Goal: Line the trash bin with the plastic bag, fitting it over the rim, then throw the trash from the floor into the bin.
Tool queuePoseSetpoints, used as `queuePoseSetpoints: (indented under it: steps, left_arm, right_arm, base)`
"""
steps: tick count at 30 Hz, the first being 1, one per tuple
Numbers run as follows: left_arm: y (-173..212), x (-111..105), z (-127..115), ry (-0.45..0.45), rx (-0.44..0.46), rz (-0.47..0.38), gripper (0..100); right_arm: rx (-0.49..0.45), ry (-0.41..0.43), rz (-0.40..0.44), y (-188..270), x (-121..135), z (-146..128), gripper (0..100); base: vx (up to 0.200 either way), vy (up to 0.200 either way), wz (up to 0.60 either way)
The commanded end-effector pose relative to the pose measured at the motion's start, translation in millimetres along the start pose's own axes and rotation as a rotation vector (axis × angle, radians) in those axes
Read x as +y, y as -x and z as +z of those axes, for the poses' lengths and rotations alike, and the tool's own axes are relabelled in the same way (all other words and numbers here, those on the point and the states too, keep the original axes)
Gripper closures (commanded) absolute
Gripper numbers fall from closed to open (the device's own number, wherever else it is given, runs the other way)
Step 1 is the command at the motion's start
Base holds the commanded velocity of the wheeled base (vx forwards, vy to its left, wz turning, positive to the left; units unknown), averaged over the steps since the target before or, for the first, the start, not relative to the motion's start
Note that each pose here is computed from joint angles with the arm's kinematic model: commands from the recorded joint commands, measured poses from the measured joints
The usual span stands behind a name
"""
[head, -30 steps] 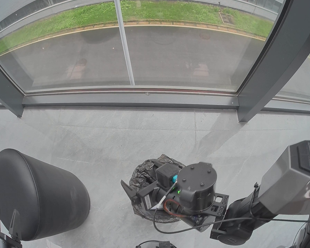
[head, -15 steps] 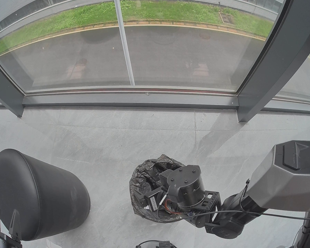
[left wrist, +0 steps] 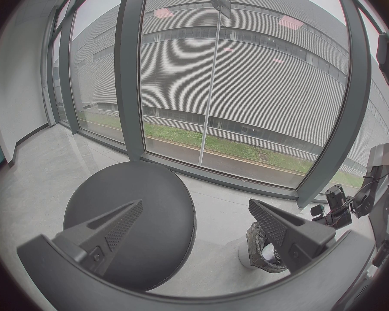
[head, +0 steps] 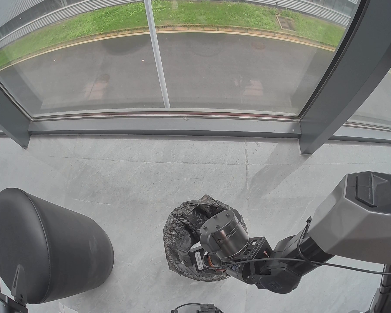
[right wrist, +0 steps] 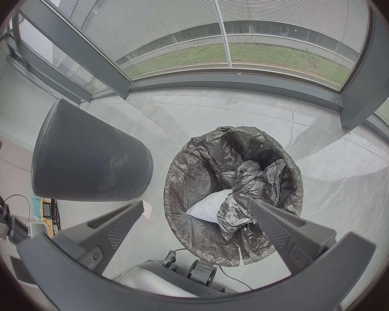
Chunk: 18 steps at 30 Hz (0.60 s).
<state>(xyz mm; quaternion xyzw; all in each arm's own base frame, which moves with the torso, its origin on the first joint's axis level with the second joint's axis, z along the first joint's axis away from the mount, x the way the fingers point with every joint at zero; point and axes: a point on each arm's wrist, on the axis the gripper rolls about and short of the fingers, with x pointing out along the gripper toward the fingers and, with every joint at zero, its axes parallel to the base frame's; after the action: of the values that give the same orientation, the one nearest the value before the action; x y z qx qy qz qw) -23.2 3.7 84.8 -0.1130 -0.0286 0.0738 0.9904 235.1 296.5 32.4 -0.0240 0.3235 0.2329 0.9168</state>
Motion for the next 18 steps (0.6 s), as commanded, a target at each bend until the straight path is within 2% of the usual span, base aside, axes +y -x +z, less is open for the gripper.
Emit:
queuePoseSetpoints:
  steps: [1,18]
  left_arm:
    - [0.5,0.9,-3.4,0.001,-0.004,-0.001,0]
    - [0.5,0.9,-3.4,0.001,-0.004,-0.001,0]
  right_arm:
    - [0.009,-0.006,-0.005,-8.6,-1.3,-1.8,0]
    - [0.035,-0.037,-0.07,-53.1,-22.8,-8.4,0]
  base:
    - [0.0,0.0,0.0]
    - [0.0,0.0,0.0]
